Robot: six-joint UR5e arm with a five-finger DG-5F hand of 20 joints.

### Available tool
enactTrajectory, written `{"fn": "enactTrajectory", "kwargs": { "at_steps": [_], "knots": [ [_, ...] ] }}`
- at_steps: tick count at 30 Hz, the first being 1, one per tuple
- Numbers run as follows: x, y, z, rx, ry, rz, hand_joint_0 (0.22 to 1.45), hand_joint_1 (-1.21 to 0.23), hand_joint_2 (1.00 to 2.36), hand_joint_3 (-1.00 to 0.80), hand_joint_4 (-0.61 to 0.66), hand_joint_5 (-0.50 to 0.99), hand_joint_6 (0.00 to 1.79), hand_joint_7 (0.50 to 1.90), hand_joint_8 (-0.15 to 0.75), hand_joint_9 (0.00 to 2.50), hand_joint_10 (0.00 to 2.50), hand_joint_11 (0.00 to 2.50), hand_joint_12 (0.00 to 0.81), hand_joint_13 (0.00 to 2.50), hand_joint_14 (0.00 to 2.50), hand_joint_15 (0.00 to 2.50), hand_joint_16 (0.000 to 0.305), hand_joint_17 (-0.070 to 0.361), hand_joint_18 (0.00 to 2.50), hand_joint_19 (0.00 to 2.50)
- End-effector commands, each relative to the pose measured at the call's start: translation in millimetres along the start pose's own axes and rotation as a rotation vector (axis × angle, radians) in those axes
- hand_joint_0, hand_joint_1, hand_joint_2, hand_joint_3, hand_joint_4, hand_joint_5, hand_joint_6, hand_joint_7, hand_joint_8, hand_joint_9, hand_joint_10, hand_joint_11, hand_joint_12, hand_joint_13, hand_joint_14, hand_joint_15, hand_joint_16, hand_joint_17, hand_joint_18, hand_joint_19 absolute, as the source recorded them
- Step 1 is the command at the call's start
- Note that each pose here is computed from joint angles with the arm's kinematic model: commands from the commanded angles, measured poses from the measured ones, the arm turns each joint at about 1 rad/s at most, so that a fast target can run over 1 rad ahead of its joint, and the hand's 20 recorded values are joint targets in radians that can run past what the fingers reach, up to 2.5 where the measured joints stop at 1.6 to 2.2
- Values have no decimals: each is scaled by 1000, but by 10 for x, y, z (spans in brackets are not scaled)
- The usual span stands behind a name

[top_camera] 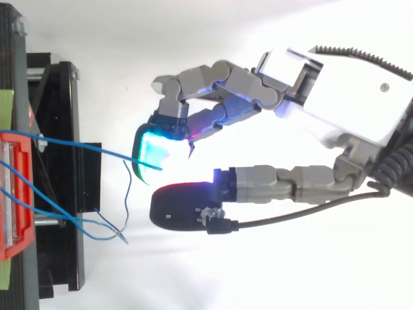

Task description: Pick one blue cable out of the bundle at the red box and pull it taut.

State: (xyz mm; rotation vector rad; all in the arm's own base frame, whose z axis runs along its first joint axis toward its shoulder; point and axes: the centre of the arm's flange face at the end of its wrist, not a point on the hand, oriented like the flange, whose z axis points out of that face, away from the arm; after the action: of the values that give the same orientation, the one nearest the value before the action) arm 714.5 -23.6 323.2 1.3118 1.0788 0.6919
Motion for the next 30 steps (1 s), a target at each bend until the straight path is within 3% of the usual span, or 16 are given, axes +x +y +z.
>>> {"fn": "enactTrajectory", "kwargs": {
  "at_steps": [1, 30],
  "knots": [
    [17, 5, -6, -2, 2, 1, 577, -804, 1020, 99, 28, -114, 857, 1301, 356, 753, 17, 683, 451, 309, 2, 59, 66, 148, 314, 78],
    [19, 4, -7, -1, 5, 0, 578, -803, 1016, 91, 22, -110, 855, 1271, 355, 871, 17, 703, 447, 347, 2, 63, 68, 152, 300, 48]
  ]
}}
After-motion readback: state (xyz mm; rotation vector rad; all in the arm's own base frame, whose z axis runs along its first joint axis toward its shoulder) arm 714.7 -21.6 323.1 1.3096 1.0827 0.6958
